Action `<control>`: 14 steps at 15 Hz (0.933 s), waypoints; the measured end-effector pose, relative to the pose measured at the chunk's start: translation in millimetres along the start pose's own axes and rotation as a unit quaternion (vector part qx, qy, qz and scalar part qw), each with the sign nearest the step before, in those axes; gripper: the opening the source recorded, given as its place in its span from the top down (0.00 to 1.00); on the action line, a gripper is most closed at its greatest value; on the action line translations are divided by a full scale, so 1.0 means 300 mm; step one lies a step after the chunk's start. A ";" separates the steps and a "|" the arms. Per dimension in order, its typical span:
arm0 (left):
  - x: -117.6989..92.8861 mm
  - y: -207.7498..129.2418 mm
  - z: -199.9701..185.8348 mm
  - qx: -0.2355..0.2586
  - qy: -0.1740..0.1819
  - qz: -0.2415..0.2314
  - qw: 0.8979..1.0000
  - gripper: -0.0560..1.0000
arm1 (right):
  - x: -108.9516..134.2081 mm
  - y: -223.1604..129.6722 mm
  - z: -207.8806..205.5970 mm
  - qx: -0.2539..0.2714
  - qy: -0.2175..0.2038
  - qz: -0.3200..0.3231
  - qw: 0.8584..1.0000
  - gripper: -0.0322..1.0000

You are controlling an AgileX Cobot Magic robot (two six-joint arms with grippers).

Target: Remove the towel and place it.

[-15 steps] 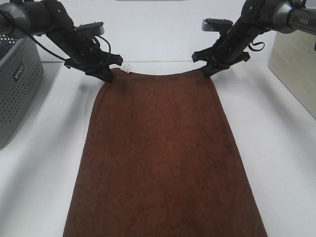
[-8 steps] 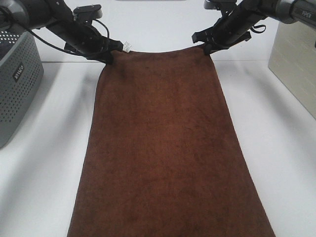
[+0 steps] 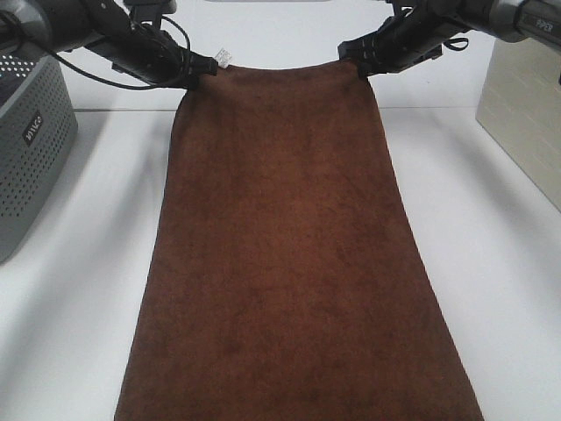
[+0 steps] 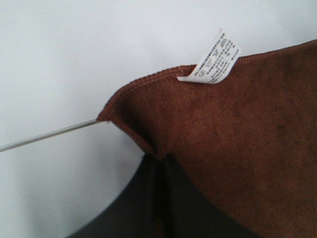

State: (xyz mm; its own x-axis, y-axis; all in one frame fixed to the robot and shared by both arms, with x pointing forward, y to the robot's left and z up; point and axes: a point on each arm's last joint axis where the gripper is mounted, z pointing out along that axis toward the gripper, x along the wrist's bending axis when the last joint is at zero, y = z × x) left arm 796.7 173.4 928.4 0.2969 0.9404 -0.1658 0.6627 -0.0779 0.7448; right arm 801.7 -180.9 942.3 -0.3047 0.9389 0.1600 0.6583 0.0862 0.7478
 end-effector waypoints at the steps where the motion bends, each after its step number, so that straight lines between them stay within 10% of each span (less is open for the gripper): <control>1: 0.002 0.004 0.000 -0.007 0.003 0.004 1.000 0.95 | 0.000 0.005 0.000 -0.008 0.000 0.002 1.000 0.96; 14: 0.035 -0.038 0.081 -0.054 0.031 0.014 0.998 0.95 | -0.032 -0.042 0.081 -0.043 -0.020 0.004 0.999 0.96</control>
State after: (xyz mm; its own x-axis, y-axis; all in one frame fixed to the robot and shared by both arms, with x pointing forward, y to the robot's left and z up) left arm 808.8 176.1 902.4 0.2688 0.9573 -0.1064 0.5756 -0.0711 0.8146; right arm 813.2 -183.0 915.7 -0.2698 0.9525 0.1416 0.5983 0.0506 0.7997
